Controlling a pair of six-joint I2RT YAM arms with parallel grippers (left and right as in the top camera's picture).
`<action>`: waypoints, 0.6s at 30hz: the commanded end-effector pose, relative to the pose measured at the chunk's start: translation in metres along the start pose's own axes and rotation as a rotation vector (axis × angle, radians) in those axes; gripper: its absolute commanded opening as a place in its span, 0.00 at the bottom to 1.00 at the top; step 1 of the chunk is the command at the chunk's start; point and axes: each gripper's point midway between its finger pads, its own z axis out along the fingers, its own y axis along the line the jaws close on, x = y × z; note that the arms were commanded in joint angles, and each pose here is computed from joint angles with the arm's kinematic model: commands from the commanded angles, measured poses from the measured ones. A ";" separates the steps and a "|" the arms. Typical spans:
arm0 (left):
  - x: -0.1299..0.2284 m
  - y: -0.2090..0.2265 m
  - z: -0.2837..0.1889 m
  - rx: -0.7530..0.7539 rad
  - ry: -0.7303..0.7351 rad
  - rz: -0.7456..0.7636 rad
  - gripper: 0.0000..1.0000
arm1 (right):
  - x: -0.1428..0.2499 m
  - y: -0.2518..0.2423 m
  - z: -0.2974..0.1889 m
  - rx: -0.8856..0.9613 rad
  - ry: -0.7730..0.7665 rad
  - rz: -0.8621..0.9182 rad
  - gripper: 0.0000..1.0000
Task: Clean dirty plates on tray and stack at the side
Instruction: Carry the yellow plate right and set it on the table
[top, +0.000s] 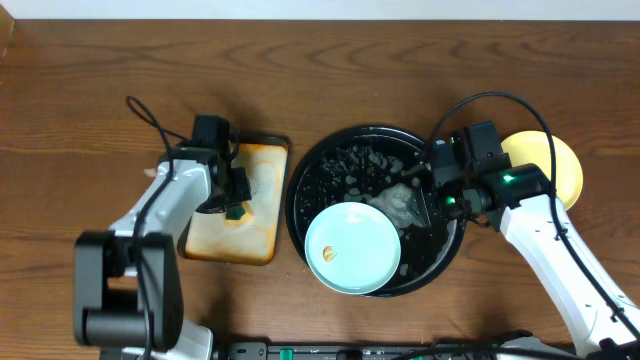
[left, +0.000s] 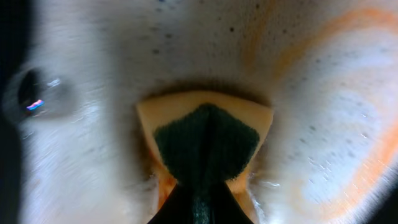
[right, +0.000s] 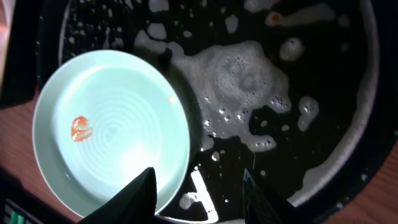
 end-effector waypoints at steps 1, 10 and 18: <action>0.010 0.001 0.026 0.005 0.071 0.067 0.08 | 0.002 0.001 0.001 0.009 0.013 -0.012 0.43; 0.019 0.004 0.053 -0.010 0.135 0.064 0.08 | 0.014 0.001 0.000 0.009 0.059 -0.046 0.44; -0.003 -0.007 0.012 0.018 0.094 0.062 0.08 | 0.032 0.005 0.008 -0.039 0.111 -0.079 0.44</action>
